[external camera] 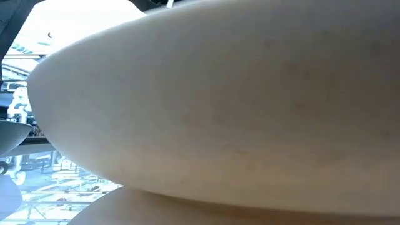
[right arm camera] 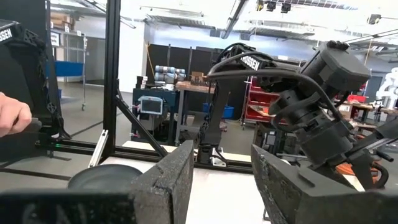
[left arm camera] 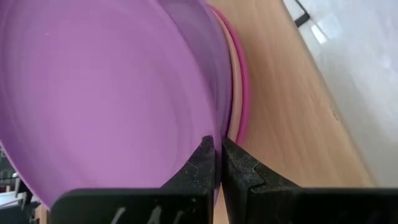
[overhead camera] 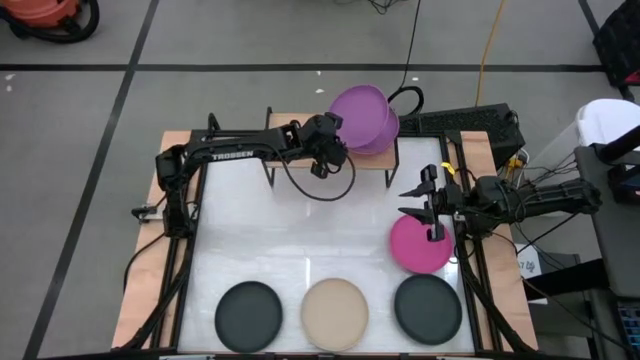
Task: Place and stack plates onto a shelf
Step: Stack the purple plate on top of the purple plate on the shelf
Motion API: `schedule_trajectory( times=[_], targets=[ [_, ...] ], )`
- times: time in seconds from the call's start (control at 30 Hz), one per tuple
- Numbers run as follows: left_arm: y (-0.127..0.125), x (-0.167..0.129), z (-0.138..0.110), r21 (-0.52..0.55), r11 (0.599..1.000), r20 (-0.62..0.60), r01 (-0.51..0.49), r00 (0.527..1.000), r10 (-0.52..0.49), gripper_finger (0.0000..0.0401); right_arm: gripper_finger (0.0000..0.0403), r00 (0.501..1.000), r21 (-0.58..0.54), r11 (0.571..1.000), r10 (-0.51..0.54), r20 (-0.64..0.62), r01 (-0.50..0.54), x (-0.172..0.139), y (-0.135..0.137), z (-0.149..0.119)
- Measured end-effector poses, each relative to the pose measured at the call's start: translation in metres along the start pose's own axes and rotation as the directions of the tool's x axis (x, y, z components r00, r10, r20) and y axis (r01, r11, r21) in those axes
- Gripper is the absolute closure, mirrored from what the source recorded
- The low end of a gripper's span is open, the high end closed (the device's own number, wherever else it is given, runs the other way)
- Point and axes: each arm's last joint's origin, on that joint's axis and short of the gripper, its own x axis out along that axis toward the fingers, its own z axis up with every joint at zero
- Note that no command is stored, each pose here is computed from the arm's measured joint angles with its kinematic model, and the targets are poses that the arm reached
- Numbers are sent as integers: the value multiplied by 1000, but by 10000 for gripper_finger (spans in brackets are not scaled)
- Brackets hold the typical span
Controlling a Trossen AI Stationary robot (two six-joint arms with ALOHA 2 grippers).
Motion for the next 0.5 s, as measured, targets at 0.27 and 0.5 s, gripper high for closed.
schedule_trajectory(
  times=[0.27, 0.5],
  targets=[
    [1, -2, 11, 0, 999, 51, -55, 997, 55, 312, 261, 1000, -5, 1000, 1, -7, -1, 0, 0, -1],
    [3, -4, 17, -30, 991, 25, -129, 991, 130, 236, 261, 1000, -4, 1000, 2, -17, -2, 0, 0, -2]
  ],
)
